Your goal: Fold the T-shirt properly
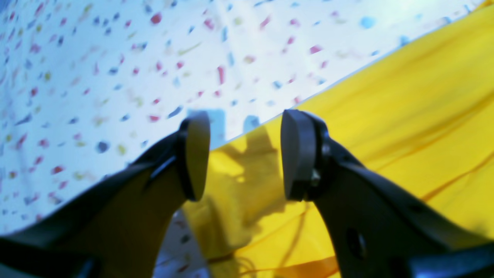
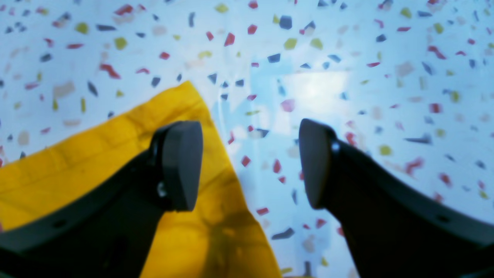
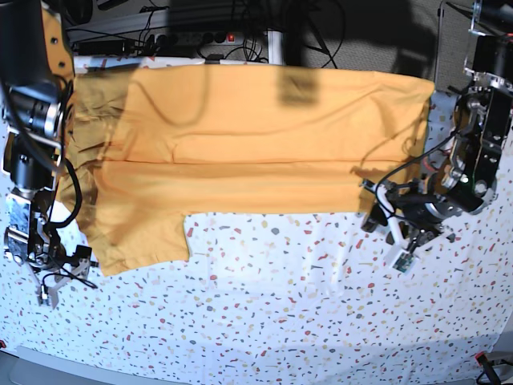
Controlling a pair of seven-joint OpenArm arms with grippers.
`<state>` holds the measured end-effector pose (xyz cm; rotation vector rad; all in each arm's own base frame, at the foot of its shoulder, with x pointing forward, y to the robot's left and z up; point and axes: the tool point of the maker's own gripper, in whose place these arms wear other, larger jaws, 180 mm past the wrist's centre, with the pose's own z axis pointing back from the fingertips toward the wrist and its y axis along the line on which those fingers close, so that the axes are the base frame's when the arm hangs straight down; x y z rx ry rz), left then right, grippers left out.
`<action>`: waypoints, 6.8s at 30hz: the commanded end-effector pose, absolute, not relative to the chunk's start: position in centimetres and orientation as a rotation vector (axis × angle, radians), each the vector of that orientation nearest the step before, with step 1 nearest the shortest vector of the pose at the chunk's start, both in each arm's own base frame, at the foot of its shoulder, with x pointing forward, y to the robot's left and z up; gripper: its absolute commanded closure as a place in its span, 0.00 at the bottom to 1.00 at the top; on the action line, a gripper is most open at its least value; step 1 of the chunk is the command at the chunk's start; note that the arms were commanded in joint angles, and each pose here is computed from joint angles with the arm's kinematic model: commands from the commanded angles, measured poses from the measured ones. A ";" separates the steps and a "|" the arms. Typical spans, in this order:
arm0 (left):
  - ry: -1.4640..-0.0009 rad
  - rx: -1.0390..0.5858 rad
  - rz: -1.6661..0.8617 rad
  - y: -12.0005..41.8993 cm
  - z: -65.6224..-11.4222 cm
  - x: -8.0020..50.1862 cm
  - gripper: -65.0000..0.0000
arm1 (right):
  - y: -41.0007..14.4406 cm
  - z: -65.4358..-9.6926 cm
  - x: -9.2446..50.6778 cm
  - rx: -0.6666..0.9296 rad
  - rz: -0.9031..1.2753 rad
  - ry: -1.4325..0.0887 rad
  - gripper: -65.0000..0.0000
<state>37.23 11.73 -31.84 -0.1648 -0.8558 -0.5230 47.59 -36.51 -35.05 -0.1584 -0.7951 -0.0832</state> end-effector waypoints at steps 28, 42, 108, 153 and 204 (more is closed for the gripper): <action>-0.914 -0.157 -0.524 11.8 -30.2 38.2 0.55 | -31.2 -32.6 47.7 0.046 0.159 -0.849 1.00; -0.914 -0.154 -0.524 11.9 -30.2 38.2 0.55 | -22.3 -30.6 34.3 0.116 0.516 -0.806 1.00; -0.878 -0.061 -0.444 15.1 -32.4 39.9 0.55 | -28.0 -34.7 18.6 0.031 0.426 -0.601 0.60; -0.690 -0.163 -0.581 16.0 -31.2 36.8 1.00 | -28.2 -33.8 20.2 0.011 0.427 -0.629 0.60; -0.581 0.116 -0.813 20.0 -33.1 27.9 1.00 | -28.2 -33.8 20.2 0.008 0.428 -0.624 0.60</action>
